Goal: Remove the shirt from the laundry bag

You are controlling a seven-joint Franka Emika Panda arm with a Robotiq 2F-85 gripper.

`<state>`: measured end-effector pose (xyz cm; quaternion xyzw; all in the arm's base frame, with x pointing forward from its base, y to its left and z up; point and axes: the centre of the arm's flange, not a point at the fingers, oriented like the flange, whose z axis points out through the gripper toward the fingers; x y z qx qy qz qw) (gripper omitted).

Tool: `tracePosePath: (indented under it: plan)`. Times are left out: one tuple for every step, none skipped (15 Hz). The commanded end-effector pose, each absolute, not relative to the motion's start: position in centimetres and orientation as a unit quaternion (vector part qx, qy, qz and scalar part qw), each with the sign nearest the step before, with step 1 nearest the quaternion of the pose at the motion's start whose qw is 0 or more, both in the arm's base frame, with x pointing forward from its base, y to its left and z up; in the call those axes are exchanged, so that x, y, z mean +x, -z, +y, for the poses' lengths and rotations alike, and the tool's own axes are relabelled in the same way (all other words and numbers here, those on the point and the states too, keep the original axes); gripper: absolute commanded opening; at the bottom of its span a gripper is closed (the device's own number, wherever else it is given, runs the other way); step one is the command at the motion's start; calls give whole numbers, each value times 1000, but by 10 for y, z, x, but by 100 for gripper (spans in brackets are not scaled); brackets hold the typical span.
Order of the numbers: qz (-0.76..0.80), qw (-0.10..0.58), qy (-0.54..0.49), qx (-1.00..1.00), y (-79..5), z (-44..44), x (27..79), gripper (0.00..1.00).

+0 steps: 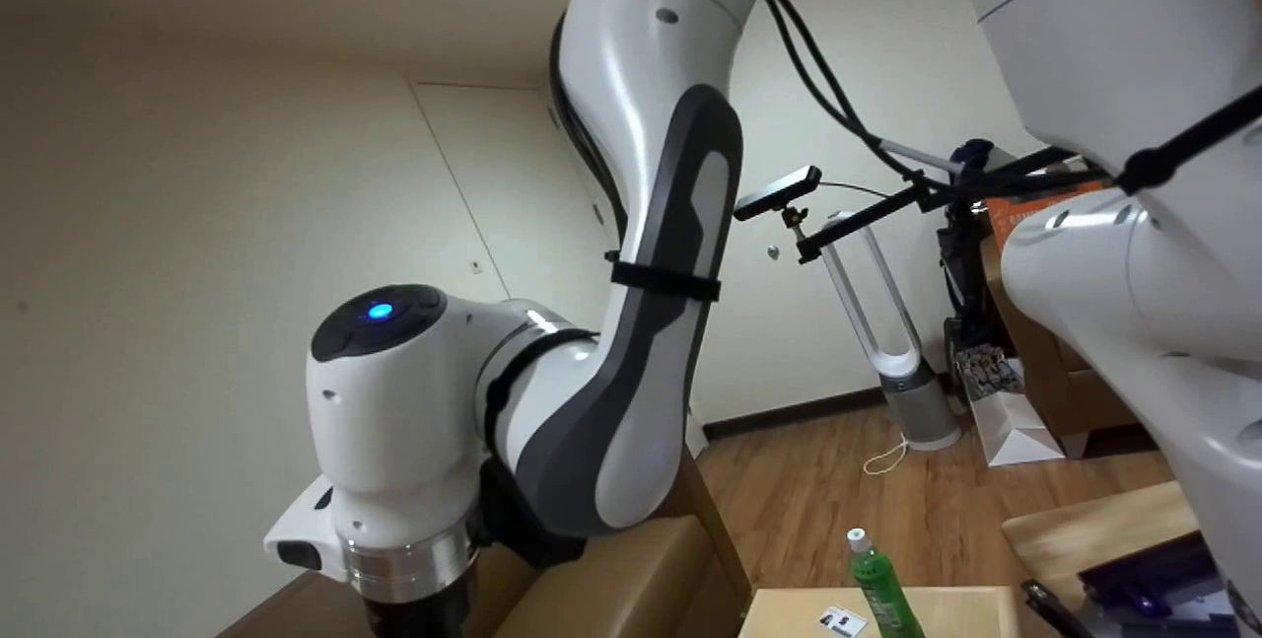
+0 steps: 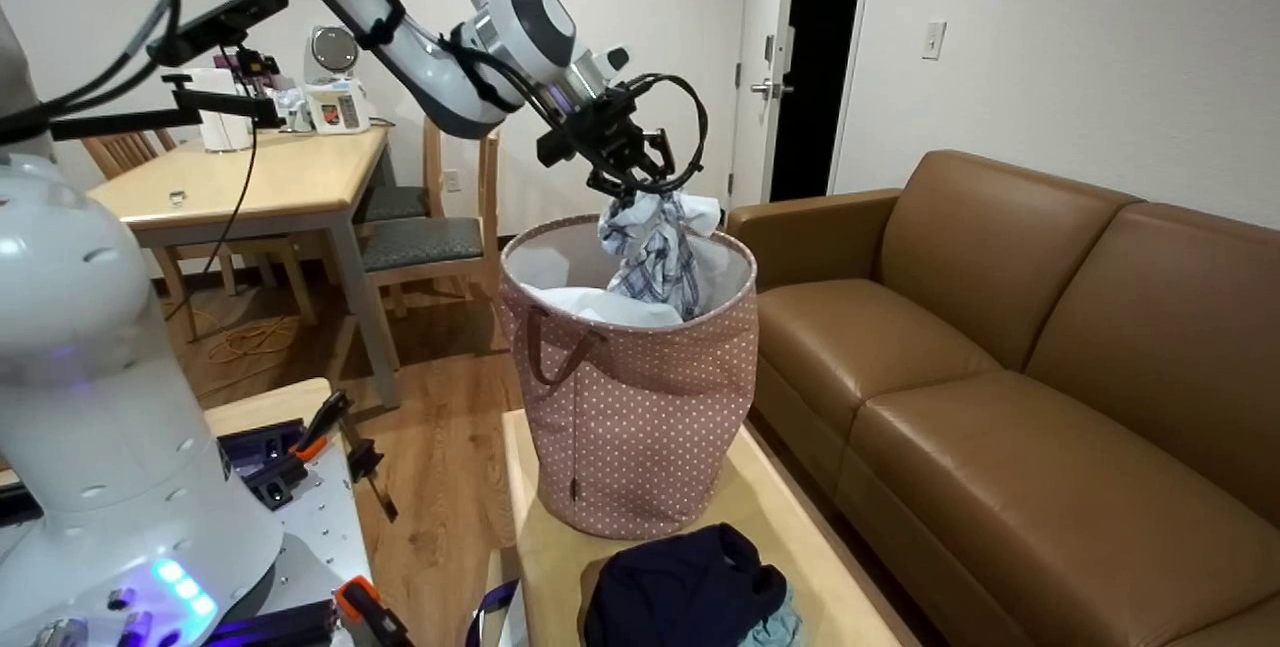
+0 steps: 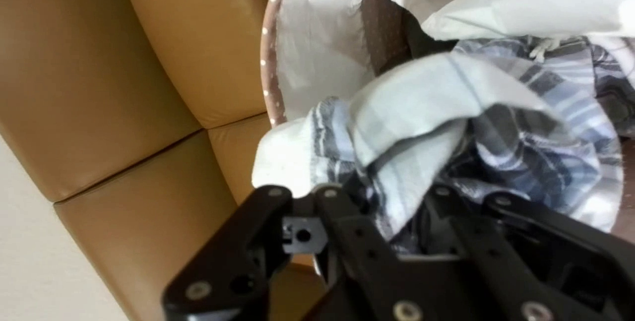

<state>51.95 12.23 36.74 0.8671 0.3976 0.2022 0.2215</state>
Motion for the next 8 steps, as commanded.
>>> tracePosePath:
  plan:
    - [400,221,-197,868,-361,123,520,15]
    - [402,220,-192,868,-354,123,521,7]
    - [395,228,-187,870,-354,126,523,6]
    - [385,233,-203,870,-366,124,519,6]
    - [359,240,-227,873,-387,117,510,6]
    - [334,246,-244,877,-405,112,502,6]
    - [315,244,-260,879,-432,104,486,6]
    - [293,247,-277,881,-447,101,480,6]
